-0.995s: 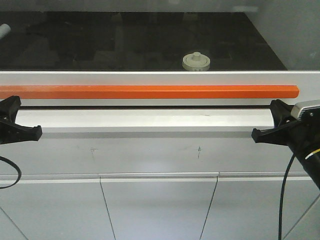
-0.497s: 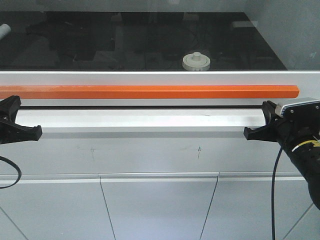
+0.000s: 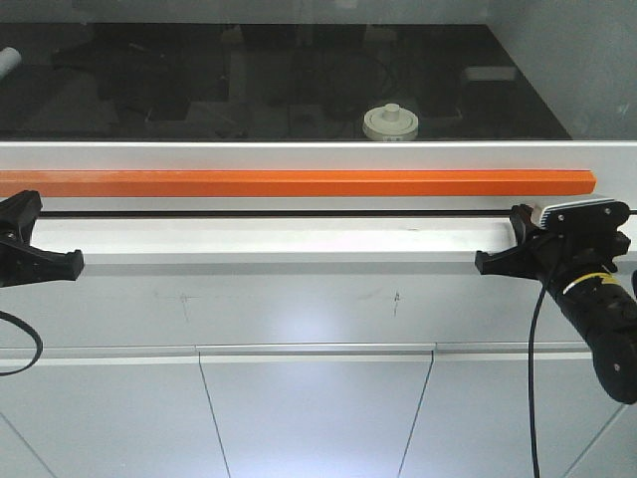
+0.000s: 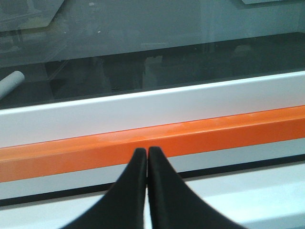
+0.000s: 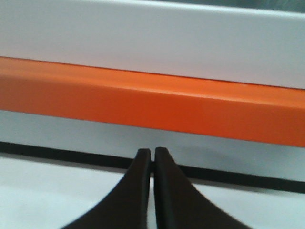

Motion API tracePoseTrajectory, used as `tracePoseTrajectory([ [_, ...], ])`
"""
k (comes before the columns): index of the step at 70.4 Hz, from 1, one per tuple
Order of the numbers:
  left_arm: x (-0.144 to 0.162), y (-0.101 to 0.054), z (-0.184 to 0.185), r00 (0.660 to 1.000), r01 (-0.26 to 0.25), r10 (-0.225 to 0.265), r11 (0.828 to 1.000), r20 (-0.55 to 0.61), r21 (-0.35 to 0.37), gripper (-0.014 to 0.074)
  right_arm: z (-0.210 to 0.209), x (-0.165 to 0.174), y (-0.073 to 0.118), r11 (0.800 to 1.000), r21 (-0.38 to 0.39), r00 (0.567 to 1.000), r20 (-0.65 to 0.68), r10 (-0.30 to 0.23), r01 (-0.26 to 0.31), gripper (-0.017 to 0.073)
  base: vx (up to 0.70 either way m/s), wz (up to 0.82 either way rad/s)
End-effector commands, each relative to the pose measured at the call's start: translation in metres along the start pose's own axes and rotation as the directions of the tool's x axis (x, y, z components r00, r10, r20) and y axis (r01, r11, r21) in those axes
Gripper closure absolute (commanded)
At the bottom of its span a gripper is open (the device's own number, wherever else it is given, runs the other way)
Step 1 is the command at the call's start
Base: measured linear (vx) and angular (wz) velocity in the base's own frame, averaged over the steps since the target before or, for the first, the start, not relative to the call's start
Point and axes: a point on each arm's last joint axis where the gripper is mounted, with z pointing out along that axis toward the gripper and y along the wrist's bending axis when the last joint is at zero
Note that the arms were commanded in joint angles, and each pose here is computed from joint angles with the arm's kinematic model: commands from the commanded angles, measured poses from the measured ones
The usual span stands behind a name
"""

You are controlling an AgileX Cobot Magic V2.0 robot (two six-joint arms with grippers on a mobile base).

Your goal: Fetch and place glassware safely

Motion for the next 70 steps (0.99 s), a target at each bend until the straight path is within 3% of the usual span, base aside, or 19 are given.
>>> tracePoseTrajectory([
  [1, -0.018, 0.0, -0.001, 0.993, 0.01, -0.01, 1.0, 0.121, -0.002, 0.0601, 0.008, -0.024, -0.003, 1.0, 0.013, 0.991, 0.134, -0.014, 0.012, 0.056, 0.0, 0.0],
  [41, -0.017, 0.0, 0.0, 0.994, 0.005, -0.004, 1.0, 0.112, -0.002, 0.0601, 0.031, -0.034, -0.007, 1.0, 0.018, 0.985, 0.172, -0.017, 0.015, 0.056, 0.0, 0.0],
  [70, 0.016, -0.001, 0.03, 0.99, -0.028, 0.028, 1.0, 0.137, -0.002, 0.0601, 0.031, -0.033, -0.007, 1.0, 0.018, 0.986, 0.164, -0.017, 0.014, 0.056, 0.0, 0.0],
])
